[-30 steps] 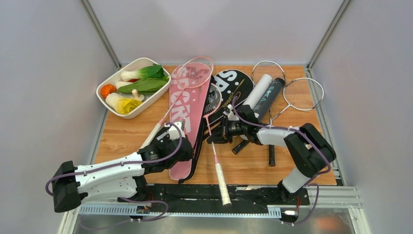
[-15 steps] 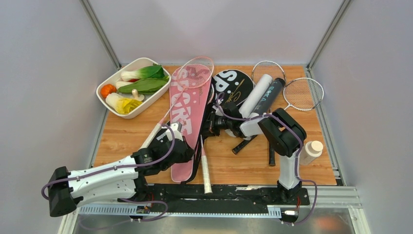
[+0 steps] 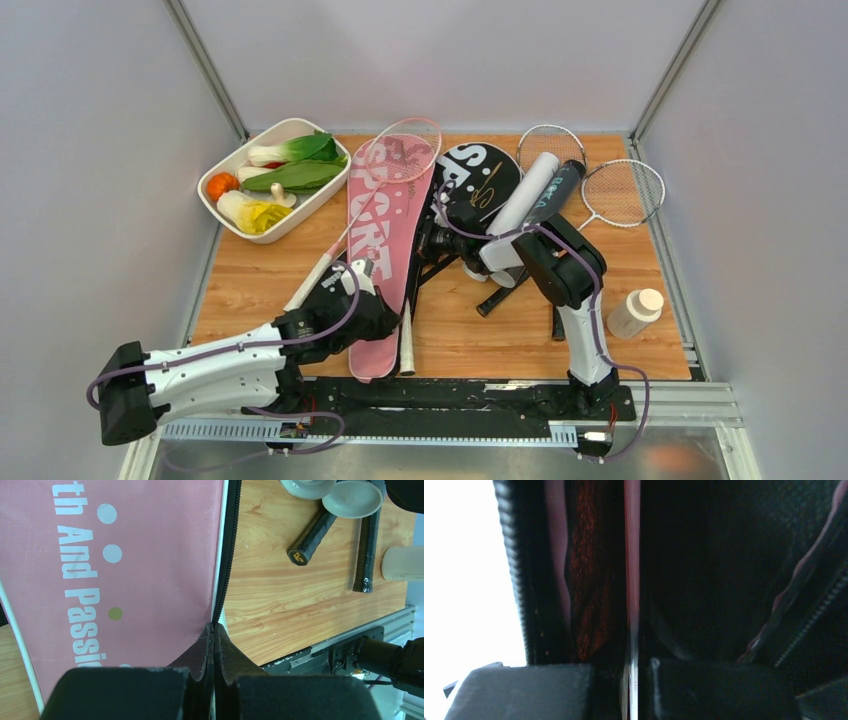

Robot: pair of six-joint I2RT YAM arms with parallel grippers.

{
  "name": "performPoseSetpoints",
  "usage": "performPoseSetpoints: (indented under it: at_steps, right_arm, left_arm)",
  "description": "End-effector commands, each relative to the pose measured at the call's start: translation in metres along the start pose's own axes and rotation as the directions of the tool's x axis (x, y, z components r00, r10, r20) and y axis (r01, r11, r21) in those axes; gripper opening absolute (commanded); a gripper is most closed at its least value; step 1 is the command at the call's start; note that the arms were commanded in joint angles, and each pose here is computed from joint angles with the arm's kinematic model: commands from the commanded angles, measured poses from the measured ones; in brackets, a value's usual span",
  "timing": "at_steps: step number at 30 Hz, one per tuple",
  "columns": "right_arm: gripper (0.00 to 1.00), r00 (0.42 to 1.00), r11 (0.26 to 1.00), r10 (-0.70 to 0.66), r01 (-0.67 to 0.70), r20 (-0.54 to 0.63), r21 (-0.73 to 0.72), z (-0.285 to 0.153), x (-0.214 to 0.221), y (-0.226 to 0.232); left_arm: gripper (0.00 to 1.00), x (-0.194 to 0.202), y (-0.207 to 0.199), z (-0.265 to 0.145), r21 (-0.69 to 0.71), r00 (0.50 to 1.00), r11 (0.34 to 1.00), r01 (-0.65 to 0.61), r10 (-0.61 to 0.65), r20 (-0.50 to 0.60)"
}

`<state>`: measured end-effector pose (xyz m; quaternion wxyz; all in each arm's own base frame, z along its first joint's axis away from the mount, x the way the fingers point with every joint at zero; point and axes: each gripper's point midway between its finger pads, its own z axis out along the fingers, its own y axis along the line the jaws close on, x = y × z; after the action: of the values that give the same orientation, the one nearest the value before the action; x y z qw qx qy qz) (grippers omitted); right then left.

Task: Pack up the badminton gear
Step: Place the racket in the racket bag.

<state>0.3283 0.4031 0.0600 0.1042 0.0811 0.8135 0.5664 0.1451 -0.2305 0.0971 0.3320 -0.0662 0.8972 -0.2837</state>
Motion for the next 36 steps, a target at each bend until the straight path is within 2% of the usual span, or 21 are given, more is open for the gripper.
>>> performPoseSetpoints:
  at_steps: [1,15,26,29,30,31,33,34,36]
  right_arm:
    - [0.0,0.994,0.999,0.007,-0.003,0.105,-0.034,0.01,-0.03,0.02]
    - [0.0,0.974,1.0,-0.014,0.018,0.226,-0.017,0.029,-0.061,0.009]
    - [0.01,0.954,0.998,0.045,-0.032,0.296,-0.048,0.039,-0.055,0.01]
    - [0.06,0.962,0.999,0.026,-0.017,0.273,-0.033,0.041,-0.047,0.009]
    - [0.07,0.964,1.0,0.017,-0.009,0.267,-0.029,0.039,-0.046,0.008]
    - [0.08,0.965,1.0,0.009,-0.002,0.263,-0.026,0.037,-0.044,0.008]
    - [0.1,0.966,1.0,-0.008,0.013,0.259,-0.017,0.035,-0.043,0.006]
    - [0.12,0.967,1.0,-0.012,0.016,0.253,-0.013,0.035,-0.042,0.006]
    - [0.19,0.974,1.0,-0.011,0.016,0.228,-0.019,0.037,-0.039,0.008]
  left_arm:
    - [0.0,0.011,-0.013,-0.003,0.068,0.998,0.997,0.039,-0.036,-0.047]
    - [0.0,0.01,-0.034,-0.009,0.122,0.997,0.991,0.061,-0.054,-0.059]
    - [0.0,0.012,-0.039,-0.008,0.161,0.995,0.983,0.083,-0.074,-0.061]
    - [0.0,0.006,-0.036,-0.009,0.137,0.999,0.99,0.033,-0.028,-0.038]
    - [0.0,-0.003,-0.03,-0.012,0.089,1.0,0.996,-0.026,0.027,-0.01]
    - [0.02,-0.01,-0.027,-0.014,0.056,0.998,0.997,-0.061,0.06,0.012]
    - [0.18,-0.032,-0.008,-0.022,-0.103,0.983,0.98,-0.169,0.176,0.059]
    - [0.3,-0.044,0.006,-0.027,-0.212,0.965,0.949,-0.233,0.252,0.07]
    - [0.41,-0.055,0.018,-0.03,-0.314,0.937,0.897,-0.31,0.344,0.059]
